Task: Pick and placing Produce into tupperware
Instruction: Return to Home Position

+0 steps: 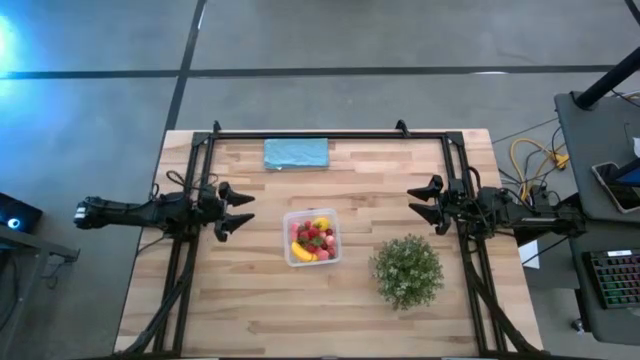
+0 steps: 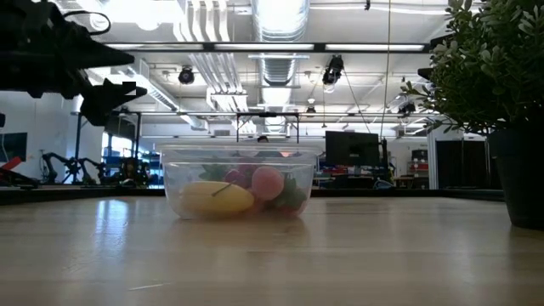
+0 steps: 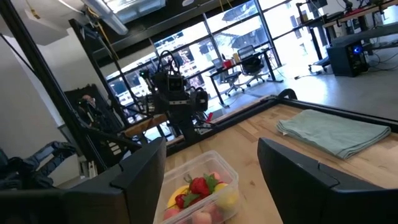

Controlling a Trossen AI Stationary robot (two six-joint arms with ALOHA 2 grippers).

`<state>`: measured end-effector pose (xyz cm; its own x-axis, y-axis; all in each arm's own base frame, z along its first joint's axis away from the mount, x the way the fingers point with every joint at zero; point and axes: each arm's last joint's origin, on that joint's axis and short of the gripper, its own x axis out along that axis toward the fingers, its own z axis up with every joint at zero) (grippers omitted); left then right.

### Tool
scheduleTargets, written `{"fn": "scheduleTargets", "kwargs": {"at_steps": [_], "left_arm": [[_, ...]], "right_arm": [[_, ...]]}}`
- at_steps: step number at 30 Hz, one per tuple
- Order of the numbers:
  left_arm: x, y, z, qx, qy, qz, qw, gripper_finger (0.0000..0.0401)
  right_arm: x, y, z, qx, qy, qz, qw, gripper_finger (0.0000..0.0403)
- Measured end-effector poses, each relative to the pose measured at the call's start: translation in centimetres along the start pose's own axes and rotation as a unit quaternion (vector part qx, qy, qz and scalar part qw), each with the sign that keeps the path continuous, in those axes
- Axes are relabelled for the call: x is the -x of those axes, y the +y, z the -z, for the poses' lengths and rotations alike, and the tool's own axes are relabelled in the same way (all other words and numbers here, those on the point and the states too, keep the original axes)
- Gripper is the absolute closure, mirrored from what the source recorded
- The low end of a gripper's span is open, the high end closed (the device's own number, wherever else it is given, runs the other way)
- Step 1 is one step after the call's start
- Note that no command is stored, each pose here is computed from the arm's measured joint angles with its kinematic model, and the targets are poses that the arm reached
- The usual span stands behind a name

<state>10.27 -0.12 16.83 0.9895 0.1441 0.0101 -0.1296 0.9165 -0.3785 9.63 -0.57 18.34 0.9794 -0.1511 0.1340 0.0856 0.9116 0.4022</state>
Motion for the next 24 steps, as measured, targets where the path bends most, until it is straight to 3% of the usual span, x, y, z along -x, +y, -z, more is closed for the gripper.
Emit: {"fn": "scheduleTargets", "kwargs": {"at_steps": [24], "left_arm": [[-0.7,0.3,1.1,-0.014,0.058,-0.024,0.998,0.0108]], "right_arm": [[0.0,0.0,0.0,0.000,0.000,0.000,1.000,0.0157]]}}
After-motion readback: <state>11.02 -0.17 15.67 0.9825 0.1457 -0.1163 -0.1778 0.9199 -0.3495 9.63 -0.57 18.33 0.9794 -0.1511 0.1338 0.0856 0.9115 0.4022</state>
